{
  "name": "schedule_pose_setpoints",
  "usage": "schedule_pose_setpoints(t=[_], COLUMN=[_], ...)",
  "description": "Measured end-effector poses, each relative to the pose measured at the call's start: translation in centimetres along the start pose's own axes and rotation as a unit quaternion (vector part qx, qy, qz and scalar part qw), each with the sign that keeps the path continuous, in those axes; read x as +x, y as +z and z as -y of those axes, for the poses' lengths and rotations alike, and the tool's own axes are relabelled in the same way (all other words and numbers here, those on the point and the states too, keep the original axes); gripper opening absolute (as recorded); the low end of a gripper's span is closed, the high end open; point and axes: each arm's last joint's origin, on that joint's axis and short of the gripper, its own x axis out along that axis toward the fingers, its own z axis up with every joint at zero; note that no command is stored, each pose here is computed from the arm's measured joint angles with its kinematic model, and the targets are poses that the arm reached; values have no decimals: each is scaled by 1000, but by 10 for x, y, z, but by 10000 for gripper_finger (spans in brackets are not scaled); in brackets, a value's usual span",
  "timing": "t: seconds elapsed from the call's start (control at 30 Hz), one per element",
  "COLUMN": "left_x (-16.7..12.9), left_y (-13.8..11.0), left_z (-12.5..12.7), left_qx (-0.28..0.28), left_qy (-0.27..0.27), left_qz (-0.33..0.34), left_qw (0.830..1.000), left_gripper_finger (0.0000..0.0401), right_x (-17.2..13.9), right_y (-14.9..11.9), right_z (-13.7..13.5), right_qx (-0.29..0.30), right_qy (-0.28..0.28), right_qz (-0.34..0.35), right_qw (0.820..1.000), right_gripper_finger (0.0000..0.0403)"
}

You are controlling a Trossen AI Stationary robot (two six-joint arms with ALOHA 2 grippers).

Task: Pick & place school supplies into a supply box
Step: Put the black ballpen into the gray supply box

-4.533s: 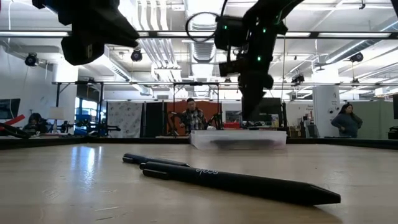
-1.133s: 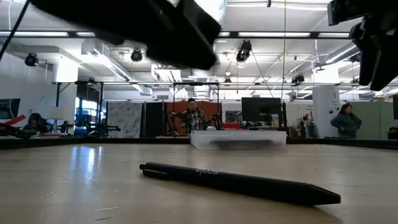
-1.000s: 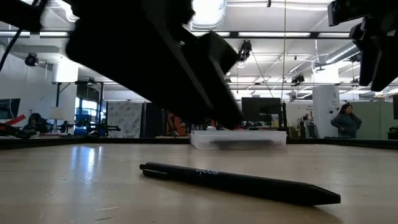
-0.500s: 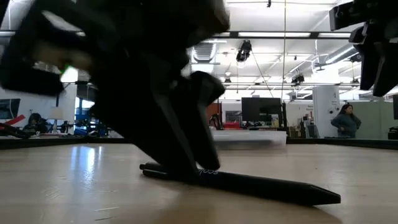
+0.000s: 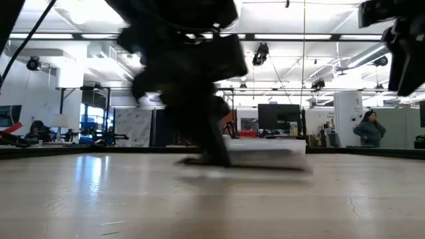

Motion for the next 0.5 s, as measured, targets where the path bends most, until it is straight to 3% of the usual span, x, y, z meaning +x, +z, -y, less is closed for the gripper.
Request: schedule_pose_setpoints(t=[0.13,0.23,0.4,0.5], left_x=[-46,-78,-102,-105], left_y=[46,70,81,81], left_z=[-46,-87,-157,-186], left_qx=[-38,-53,-93,-98], left_qy=[63,119,187,207], left_qz=[88,114,118,105], left_qw=[993,985,971,968], left_gripper_finger=[10,10,10,10], right_x=[-13,-21,-24,-23], right_y=[-8,-13,-15,-15], right_z=[19,33,43,42], right_qx=[54,86,110,109], right_qy=[-16,-22,-16,-19], right_qz=[22,31,35,35], right_qw=[998,996,993,993], right_gripper_finger=[231,227,226,226])
